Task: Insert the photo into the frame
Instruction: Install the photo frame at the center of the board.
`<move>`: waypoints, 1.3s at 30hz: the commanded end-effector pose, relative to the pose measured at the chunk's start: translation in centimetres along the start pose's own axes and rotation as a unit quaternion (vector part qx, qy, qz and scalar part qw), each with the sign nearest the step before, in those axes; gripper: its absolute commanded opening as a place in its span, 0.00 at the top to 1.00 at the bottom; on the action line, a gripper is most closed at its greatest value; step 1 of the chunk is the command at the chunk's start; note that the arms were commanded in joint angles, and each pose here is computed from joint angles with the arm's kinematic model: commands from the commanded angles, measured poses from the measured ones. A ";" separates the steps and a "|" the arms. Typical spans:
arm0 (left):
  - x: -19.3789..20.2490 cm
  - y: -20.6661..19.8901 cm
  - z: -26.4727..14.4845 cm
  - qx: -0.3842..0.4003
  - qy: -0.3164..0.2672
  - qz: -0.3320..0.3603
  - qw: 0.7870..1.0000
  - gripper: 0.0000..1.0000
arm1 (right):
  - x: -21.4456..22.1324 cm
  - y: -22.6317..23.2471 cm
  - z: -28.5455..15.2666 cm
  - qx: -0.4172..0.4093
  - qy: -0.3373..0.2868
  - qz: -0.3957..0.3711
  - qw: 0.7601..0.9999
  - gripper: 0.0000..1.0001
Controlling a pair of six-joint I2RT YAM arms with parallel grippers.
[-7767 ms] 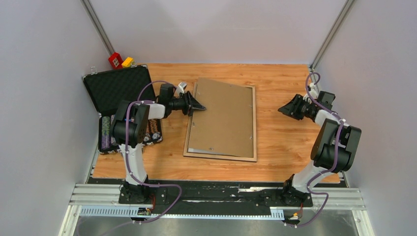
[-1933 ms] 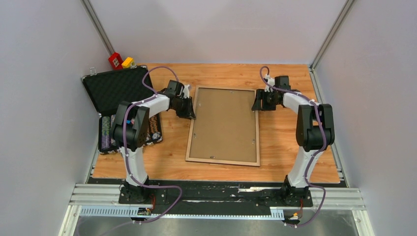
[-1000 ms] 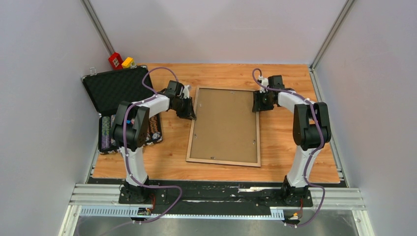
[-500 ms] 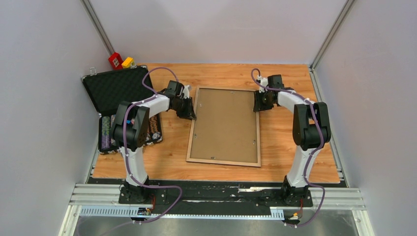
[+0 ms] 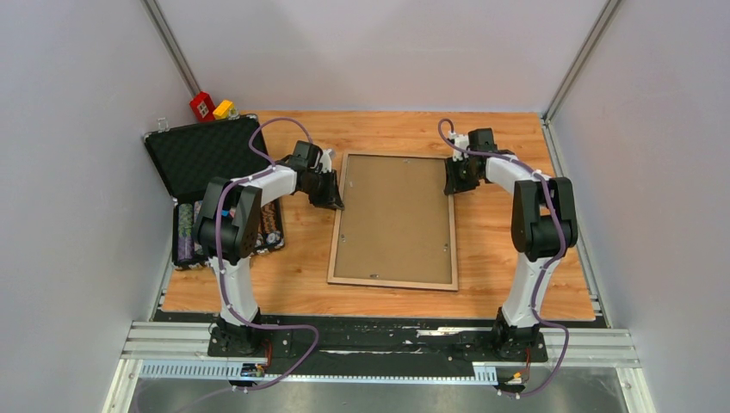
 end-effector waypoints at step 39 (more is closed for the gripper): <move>1.3 -1.0 0.0 0.029 0.030 0.011 0.999 1.00 | -3.3 -0.9 0.5 0.000 -0.042 -0.081 0.996 0.79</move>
Point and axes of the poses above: each gripper's point midway between its finger pads, its own z axis out along the fingers, its own y axis along the line the jaws close on, x = y × z, the point moved 3 cm from there along -z, back along the fingers, and after that the axes turned 2 degrees about -z, right-handed, at the moved point
